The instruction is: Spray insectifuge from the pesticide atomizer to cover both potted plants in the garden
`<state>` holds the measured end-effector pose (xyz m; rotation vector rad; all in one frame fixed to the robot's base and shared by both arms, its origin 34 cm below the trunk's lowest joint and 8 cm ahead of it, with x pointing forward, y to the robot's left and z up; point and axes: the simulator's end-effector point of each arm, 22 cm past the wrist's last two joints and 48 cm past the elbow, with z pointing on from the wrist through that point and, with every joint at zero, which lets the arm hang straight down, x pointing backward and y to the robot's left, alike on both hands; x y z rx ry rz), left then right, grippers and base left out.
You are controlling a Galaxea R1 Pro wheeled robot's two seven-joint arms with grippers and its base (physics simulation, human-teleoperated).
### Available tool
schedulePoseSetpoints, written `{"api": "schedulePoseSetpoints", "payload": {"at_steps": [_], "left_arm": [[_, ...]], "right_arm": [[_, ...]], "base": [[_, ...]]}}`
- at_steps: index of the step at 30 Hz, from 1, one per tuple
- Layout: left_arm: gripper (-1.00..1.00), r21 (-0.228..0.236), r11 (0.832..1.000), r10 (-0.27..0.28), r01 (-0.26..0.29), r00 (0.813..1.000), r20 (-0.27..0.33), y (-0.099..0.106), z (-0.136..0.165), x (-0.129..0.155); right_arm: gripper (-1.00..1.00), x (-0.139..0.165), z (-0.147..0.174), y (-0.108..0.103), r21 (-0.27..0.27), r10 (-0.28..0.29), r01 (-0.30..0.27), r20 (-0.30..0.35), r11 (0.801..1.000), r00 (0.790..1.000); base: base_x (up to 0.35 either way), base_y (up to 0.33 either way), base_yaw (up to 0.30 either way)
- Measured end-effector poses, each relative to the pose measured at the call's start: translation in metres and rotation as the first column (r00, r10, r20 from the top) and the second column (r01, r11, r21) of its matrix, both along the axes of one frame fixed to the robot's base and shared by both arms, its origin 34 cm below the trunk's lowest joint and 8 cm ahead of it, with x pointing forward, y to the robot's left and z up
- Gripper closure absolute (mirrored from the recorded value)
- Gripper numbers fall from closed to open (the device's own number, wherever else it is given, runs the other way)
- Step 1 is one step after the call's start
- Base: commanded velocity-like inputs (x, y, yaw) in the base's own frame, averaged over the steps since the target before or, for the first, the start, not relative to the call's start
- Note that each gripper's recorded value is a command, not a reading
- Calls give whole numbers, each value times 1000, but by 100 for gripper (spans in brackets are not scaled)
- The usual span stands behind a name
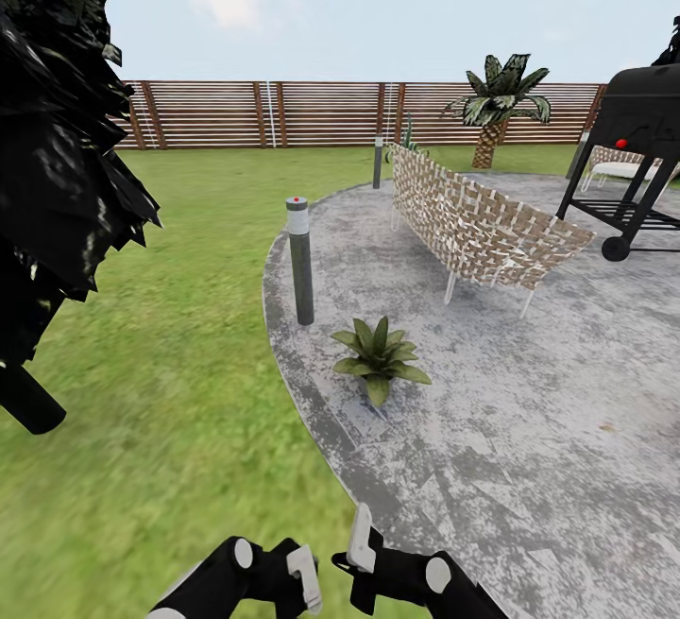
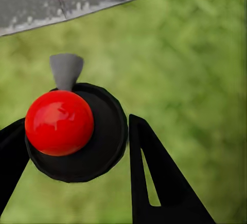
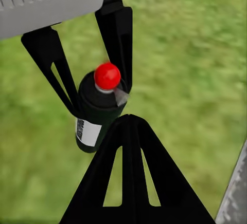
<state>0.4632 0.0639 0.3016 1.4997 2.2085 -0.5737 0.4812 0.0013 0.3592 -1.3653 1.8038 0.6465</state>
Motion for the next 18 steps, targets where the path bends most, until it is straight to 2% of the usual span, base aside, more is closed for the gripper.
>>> {"api": "schedulePoseSetpoints", "payload": {"at_steps": [18], "left_arm": [[100, -40, 999, -10, 10, 1000, -5, -20, 6, -3]], "right_arm": [[100, 0, 0, 0, 0, 0, 0, -1, 1000, 1000]], "base": [[0, 0, 0]]}}
